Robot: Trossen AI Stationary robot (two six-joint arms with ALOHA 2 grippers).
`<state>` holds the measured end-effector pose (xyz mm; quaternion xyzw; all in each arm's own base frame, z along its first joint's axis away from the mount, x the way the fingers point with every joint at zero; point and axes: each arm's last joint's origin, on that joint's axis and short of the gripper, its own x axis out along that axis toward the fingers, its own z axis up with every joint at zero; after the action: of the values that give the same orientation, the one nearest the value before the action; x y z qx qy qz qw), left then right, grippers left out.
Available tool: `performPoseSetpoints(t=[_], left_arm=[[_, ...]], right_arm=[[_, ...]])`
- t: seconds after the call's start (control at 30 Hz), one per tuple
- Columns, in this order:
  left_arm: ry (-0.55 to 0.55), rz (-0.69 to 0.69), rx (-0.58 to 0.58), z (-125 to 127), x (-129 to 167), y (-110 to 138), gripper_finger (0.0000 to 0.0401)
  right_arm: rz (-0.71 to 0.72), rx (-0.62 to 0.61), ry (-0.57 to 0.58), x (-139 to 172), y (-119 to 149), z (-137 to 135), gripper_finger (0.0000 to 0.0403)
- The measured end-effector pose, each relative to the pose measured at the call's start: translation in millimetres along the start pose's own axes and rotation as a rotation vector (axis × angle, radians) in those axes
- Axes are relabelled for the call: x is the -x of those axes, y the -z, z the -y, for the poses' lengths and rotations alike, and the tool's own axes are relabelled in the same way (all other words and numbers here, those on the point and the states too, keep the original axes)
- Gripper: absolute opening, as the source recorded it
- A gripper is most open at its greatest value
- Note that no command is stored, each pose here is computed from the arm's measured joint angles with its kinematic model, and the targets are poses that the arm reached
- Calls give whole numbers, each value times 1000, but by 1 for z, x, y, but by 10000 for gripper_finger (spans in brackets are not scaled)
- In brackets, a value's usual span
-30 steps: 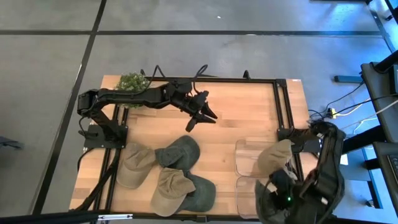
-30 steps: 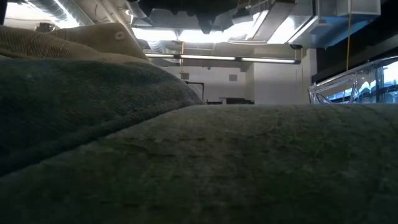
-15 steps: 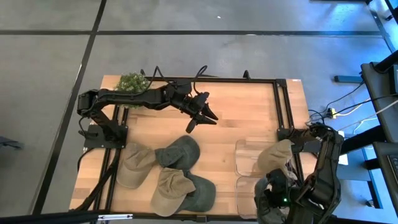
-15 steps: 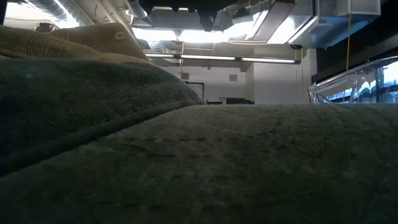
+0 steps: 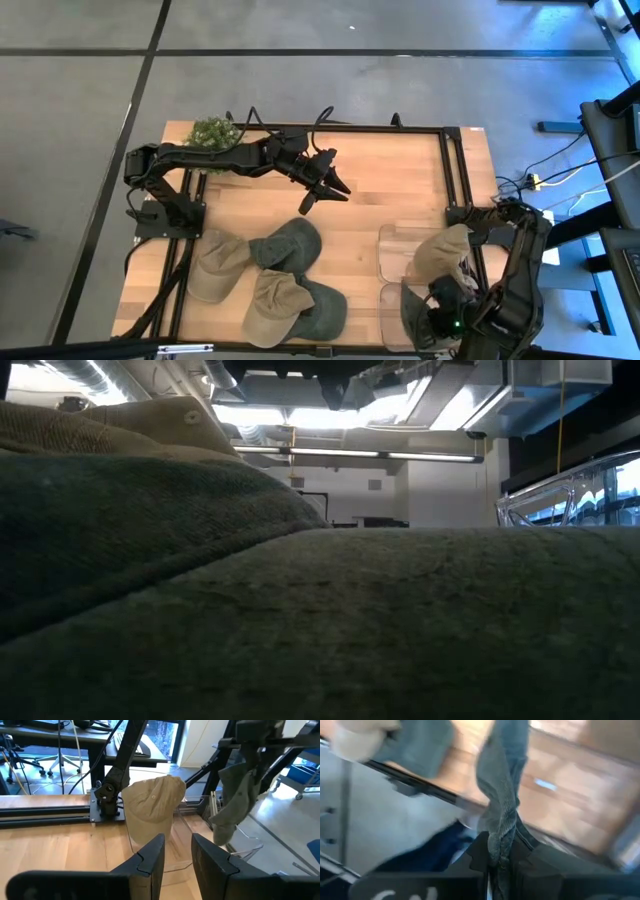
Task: Pick & Place hat
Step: Put the top black cap into the bottom transparent bin
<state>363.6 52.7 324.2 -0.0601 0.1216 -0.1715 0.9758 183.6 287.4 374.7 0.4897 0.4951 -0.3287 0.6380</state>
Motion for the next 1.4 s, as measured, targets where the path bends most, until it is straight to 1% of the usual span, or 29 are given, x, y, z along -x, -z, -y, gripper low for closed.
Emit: performPoseSetpoints(t=[0.17,0.33,0.47,0.57,0.67,0.73,0.9,1.1,1.17,1.3,1.4], left_arm=[[0,0,0,0,0,0,91],[0,0,0,0,0,0,93],[0,0,-1,0,0,0,91],[-12,1,-1,-1,0,0,91],[-52,2,-1,-2,0,0,94],[-56,3,-1,-2,0,0,95],[-55,12,-7,-2,0,-1,94],[-49,12,-8,1,-1,-1,91],[-46,11,-9,1,-1,-1,91],[-46,11,-9,1,-1,-1,91],[-46,11,-7,1,-1,-1,92]], right_arm=[[-102,8,182,-18,6,9,40],[-143,12,292,-31,9,16,33],[-194,-31,360,-32,14,21,32],[-213,-46,379,-31,15,22,50],[-214,-26,374,-32,15,22,68],[-214,-23,373,-32,15,22,74],[-207,-25,373,-33,15,22,77],[-172,-36,459,-52,12,29,78],[-172,-20,479,-57,10,30,79],[-197,-1,497,-58,10,31,79],[-212,-2,486,-53,10,30,87]])
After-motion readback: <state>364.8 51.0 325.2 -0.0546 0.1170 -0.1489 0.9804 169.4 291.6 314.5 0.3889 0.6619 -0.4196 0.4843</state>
